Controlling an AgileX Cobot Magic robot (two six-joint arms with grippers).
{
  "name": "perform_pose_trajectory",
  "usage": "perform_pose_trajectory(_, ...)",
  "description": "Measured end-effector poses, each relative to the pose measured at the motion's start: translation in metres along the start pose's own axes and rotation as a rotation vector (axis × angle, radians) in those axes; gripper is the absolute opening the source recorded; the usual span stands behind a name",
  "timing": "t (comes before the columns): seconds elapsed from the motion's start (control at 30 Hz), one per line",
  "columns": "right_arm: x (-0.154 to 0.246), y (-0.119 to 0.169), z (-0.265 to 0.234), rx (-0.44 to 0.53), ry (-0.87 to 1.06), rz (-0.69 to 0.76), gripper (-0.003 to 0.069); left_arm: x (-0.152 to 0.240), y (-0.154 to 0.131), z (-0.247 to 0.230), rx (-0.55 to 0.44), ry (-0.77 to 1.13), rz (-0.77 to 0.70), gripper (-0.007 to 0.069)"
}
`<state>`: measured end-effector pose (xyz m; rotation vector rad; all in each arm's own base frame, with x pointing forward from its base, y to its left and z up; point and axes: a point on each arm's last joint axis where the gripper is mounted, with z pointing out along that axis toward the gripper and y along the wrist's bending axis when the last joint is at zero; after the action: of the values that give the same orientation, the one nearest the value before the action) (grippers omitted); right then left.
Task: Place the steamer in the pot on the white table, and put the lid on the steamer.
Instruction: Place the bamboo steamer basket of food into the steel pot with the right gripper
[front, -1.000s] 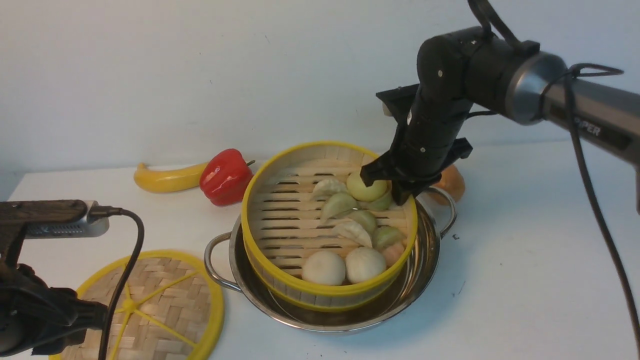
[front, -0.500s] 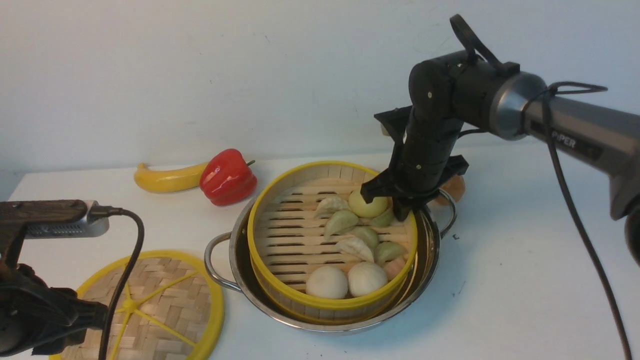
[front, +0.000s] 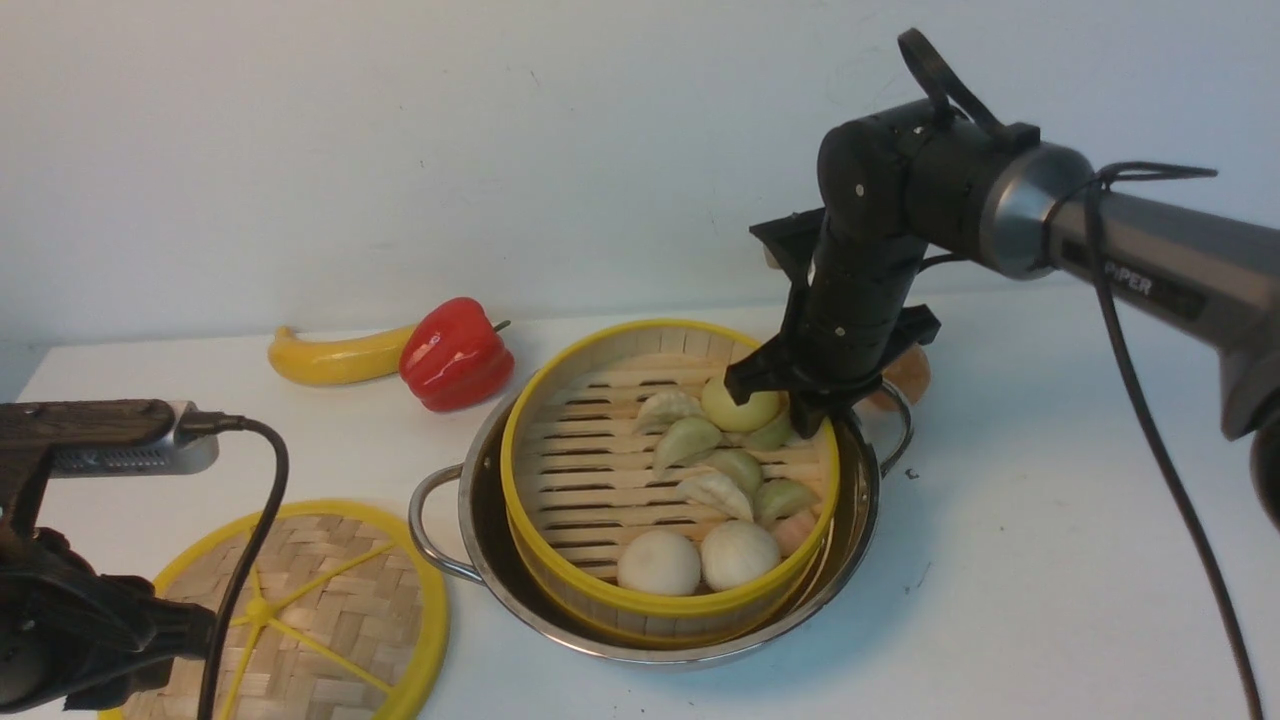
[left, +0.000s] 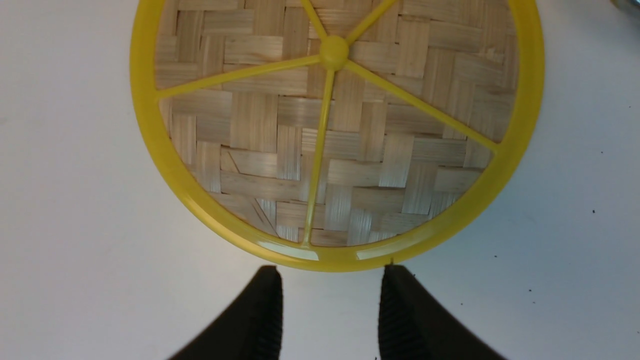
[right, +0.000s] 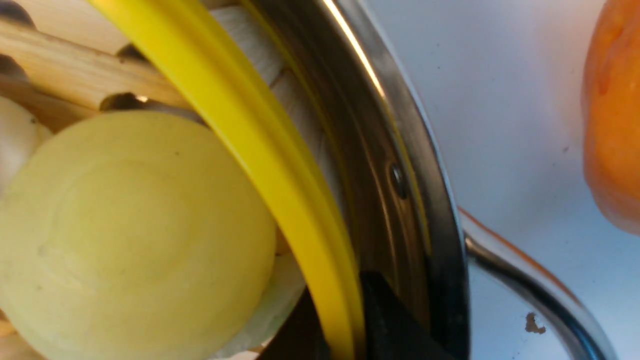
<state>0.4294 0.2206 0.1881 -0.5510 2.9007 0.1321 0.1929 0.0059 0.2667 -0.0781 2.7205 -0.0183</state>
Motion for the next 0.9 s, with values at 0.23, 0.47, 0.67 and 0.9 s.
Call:
perform_pose_trajectory(0.23,0.0001,0.001,0.0,-0.011,0.001,0.005,0.0051,0.0,0.0,0.0,0.0,0.0,0.0,0.0262)
perform_pose_trajectory(0.47,0.0001,0.0017,0.0,-0.019,0.002,0.008,0.0051,0.0,0.0,0.0,0.0,0.0,0.0,0.0262)
perform_pose_trajectory(0.67,0.0001,0.0017,0.0,-0.019,0.002,0.008,0.0051,0.0,0.0,0.0,0.0,0.0,0.0,0.0262)
perform_pose_trajectory(0.9,0.0006,0.0016,0.0007,-0.018,0.004,0.008,0.0051,0.0,0.0,0.0,0.0,0.0,0.0,0.0262)
